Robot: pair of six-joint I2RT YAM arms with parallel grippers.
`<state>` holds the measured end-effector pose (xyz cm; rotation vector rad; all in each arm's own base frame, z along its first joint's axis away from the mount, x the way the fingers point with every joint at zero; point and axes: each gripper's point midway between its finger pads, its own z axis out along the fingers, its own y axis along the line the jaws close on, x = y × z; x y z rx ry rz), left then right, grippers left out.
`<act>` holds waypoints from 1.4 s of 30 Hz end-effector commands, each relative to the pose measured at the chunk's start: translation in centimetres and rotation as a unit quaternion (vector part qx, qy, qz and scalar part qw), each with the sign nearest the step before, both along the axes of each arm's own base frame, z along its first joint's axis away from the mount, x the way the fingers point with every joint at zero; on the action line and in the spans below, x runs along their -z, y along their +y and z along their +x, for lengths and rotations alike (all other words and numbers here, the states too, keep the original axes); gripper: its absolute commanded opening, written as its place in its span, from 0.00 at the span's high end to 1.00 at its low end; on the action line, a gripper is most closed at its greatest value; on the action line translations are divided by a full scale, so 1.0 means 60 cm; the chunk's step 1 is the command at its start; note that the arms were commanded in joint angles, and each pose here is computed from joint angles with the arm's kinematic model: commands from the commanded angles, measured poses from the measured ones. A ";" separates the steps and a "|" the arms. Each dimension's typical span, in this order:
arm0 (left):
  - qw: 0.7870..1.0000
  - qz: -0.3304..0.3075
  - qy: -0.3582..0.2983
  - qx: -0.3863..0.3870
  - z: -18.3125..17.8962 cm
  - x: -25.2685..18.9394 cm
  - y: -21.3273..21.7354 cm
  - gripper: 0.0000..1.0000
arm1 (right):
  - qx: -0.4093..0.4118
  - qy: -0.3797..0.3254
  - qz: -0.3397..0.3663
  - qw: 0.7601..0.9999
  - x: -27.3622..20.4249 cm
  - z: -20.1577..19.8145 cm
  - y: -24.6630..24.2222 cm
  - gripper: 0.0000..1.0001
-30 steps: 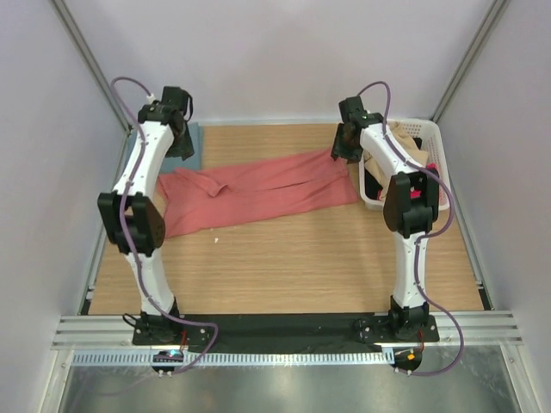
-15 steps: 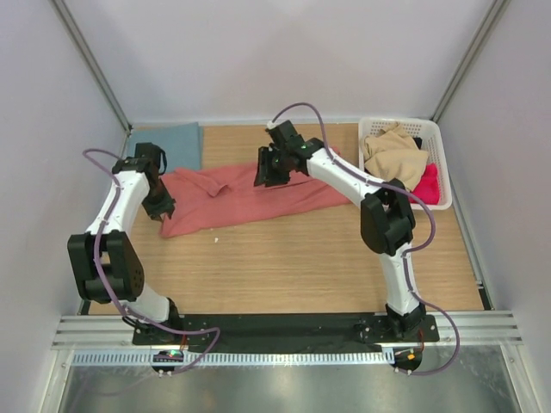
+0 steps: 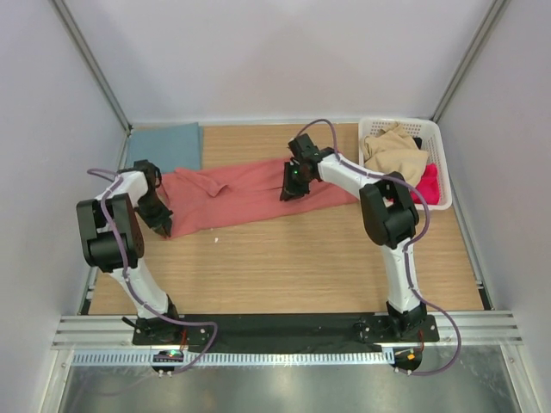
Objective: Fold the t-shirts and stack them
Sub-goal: Fold the tshirt
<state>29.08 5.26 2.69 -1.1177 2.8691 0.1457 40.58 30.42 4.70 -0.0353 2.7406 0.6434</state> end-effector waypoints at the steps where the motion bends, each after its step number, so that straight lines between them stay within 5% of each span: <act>1: 1.000 0.021 0.012 -0.007 -0.014 0.004 0.015 0.86 | 0.015 -0.006 -0.021 1.000 0.008 0.010 -0.041 0.77; 8: 0.998 0.048 -0.026 0.008 0.009 -0.059 0.022 0.80 | 0.019 0.003 -0.042 0.999 0.008 0.012 -0.063 0.76; 12: 0.988 0.071 -0.141 0.006 0.050 -0.157 0.002 0.52 | 0.017 -0.020 -0.048 0.998 -0.046 0.020 -0.068 0.71; 18: 0.944 -0.101 -0.315 0.016 0.164 -0.211 -0.107 0.42 | 0.015 -0.057 -0.052 0.997 -0.124 0.025 -0.078 0.62; 22: 0.931 -0.198 -0.306 -0.026 0.221 -0.187 -0.160 0.47 | 0.016 -0.064 -0.043 0.997 -0.146 0.013 -0.081 0.59; 26: 0.932 -0.227 -0.279 -0.050 0.249 -0.161 -0.195 0.44 | 0.021 -0.064 -0.054 0.996 -0.143 0.005 -0.100 0.58; 42: 0.946 -0.217 -0.216 -0.104 0.270 -0.064 -0.216 0.60 | 0.066 -0.067 -0.051 0.994 -0.145 0.000 -0.165 0.59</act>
